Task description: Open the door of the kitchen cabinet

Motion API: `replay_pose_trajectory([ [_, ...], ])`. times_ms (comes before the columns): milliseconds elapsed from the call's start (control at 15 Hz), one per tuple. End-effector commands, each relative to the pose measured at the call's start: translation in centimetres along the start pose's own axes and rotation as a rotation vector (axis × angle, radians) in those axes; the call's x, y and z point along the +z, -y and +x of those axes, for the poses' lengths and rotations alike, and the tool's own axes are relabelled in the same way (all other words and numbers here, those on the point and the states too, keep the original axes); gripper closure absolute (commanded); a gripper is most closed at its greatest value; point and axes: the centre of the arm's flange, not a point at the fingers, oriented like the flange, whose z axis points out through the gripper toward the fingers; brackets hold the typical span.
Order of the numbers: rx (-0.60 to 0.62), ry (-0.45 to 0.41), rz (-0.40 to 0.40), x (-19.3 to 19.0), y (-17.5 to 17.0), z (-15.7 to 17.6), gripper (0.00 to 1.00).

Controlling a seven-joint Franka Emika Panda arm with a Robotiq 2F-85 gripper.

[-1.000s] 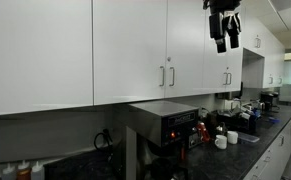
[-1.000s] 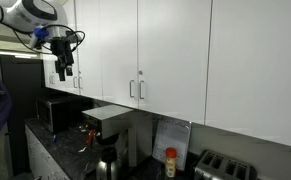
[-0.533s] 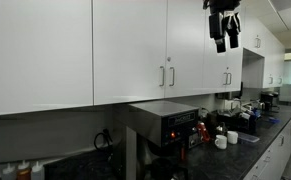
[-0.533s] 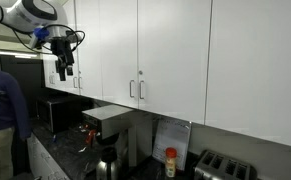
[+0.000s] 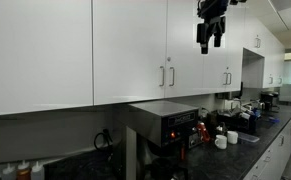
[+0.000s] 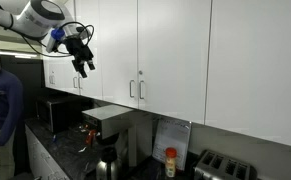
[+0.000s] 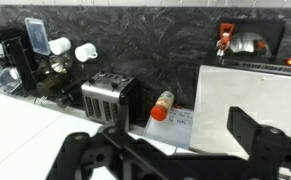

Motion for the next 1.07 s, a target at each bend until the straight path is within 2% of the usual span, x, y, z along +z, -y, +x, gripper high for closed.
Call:
replay_pose_trajectory([
  [0, 0.065, -0.09, -0.094, 4.0, -0.4, 2.7, 0.0],
  [67, 0.086, -0.081, -0.111, 4.8, -0.1, 3.1, 0.0],
  [133, 0.051, -0.073, -0.075, 2.5, -0.3, 1.8, 0.0],
  [333, 0.072, -0.061, -0.092, 4.3, -0.1, 2.6, 0.0],
  [800, 0.07, -0.062, -0.088, 4.3, -0.1, 2.7, 0.0],
  [1000, 0.088, -0.089, -0.101, 4.5, -0.3, 3.8, 0.0],
])
